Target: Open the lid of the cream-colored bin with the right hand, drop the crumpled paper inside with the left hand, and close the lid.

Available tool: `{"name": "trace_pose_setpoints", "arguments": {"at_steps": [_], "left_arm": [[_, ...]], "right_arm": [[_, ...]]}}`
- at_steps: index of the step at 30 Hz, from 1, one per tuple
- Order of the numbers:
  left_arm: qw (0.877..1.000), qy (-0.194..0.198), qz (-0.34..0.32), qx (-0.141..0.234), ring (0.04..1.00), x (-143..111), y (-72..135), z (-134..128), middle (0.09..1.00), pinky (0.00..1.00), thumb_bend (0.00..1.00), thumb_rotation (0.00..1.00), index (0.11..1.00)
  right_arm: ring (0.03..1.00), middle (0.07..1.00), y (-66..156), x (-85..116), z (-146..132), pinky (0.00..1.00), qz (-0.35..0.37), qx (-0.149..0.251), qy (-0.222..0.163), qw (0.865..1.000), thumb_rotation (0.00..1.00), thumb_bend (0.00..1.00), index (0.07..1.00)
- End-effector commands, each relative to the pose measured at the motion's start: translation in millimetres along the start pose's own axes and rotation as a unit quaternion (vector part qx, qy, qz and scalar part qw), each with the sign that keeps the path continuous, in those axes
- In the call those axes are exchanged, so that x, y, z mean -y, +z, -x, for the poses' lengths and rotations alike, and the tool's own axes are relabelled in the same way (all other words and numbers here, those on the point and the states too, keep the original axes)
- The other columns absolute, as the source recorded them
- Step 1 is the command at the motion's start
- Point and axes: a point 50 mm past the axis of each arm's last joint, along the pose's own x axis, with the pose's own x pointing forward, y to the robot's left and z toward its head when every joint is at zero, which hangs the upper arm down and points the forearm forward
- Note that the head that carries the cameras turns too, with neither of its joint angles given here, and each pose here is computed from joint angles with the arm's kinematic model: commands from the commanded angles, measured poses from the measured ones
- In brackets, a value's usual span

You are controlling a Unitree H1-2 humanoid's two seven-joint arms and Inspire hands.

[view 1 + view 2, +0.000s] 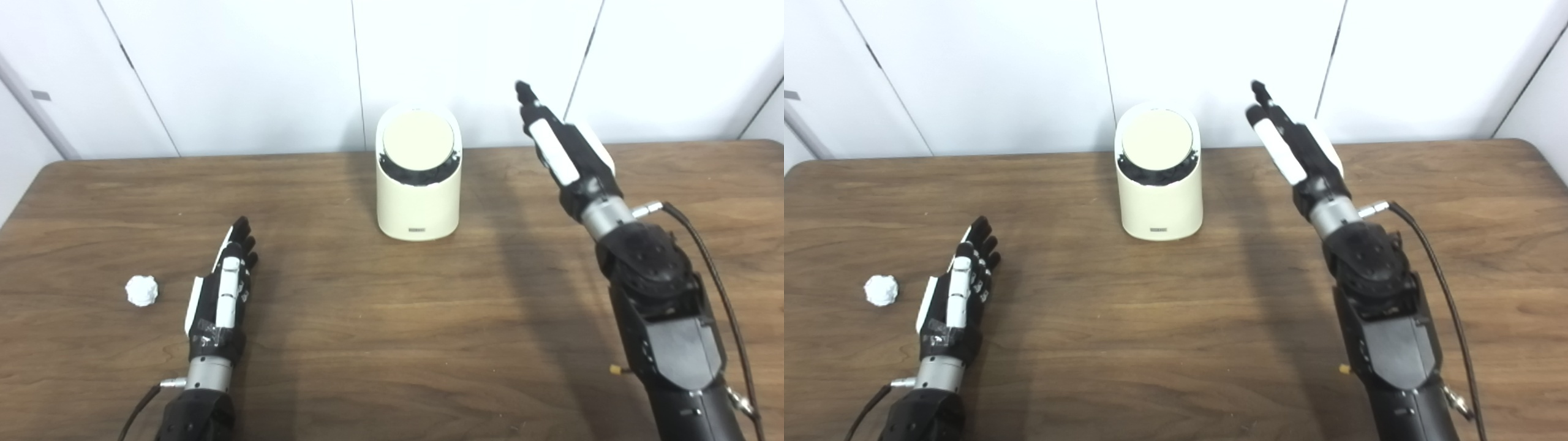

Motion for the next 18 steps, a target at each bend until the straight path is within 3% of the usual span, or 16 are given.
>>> {"name": "trace_pose_setpoints", "arguments": {"at_steps": [1, 8, 14, 18], "left_arm": [[1.0, 0.005, 0.018, -0.024, 1.0, 10.7, -17.3, 13.7, 1.0, 1.0, 0.46, 0.85, 0.988], [0.999, 0.007, 0.018, -0.026, 1.0, 12.6, -20.6, 12.2, 1.0, 1.0, 0.46, 0.82, 0.989], [0.999, 0.007, 0.024, -0.029, 1.0, 15.4, -21.0, 11.3, 1.0, 1.0, 0.45, 0.81, 0.996], [0.999, 0.005, 0.028, -0.028, 1.0, 16.9, -21.0, 10.4, 1.0, 1.0, 0.44, 0.81, 0.992]], "right_arm": [[0.996, 1.0, 22.8, 6.0, -13.5, 1.0, 0.026, 0.031, -0.001, 0.999, 1.0, 0.64, 0.977], [0.966, 0.978, 34.2, 1.8, -28.5, 0.95, 0.088, 0.019, -0.003, 0.996, 1.0, 0.69, 0.948], [0.94, 0.959, 37.0, -2.7, -41.3, 0.89, 0.13, 0.019, 0.006, 0.991, 1.0, 0.6, 0.952], [0.939, 0.957, 40.8, -6.3, -49.6, 0.89, 0.158, 0.018, 0.011, 0.987, 1.0, 0.61, 0.964]]}}
